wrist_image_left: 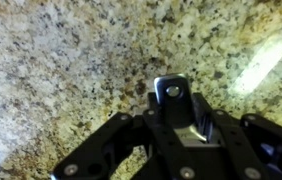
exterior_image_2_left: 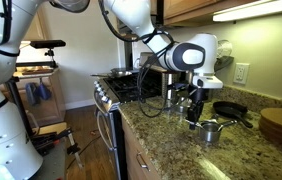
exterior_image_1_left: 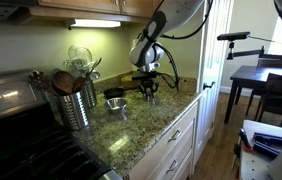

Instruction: Unstack the silver measuring cups

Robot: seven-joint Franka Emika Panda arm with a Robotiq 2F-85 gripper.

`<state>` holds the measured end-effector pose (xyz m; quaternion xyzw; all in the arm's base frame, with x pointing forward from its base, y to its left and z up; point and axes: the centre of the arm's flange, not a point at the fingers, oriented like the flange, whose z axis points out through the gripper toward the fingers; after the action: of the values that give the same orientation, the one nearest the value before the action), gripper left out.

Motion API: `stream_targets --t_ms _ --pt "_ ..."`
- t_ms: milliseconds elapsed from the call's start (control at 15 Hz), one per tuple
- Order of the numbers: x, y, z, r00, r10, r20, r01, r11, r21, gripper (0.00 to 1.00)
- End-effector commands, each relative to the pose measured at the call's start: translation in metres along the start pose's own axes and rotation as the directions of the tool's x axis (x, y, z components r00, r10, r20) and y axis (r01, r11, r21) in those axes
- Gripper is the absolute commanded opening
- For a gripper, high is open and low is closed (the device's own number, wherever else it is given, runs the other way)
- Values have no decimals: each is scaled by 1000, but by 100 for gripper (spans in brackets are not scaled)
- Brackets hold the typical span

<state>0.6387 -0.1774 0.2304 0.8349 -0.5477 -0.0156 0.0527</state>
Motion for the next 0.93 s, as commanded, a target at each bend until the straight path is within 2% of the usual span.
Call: stream_targets --t_ms 0,67,133,267,333,400,467,533,600,733,867 --pt "-11 10 -8 1000 20 15 -20 1000 -9 13" --pt "-12 10 -8 1000 19 15 -19 1000 -10 14" --pt "-11 11 -8 1000 19 16 -19 1000 -11 10" --pt "-11 12 -8 1000 20 16 -20 1000 -13 7" --pt "-11 12 -8 1000 20 17 -20 1000 -13 13" --pt "-11 13 -8 1000 20 18 -20 1000 -13 35" --pt "-11 13 -8 1000 20 17 -20 1000 -13 41" --pt "-11 13 -8 1000 21 17 -21 1000 -14 25" --pt "-11 13 -8 1000 20 15 -20 1000 -16 14" --pt "-11 14 -9 1000 21 15 -21 1000 -20 7" --pt "-11 16 -10 1000 21 11 -21 999 -28 5"
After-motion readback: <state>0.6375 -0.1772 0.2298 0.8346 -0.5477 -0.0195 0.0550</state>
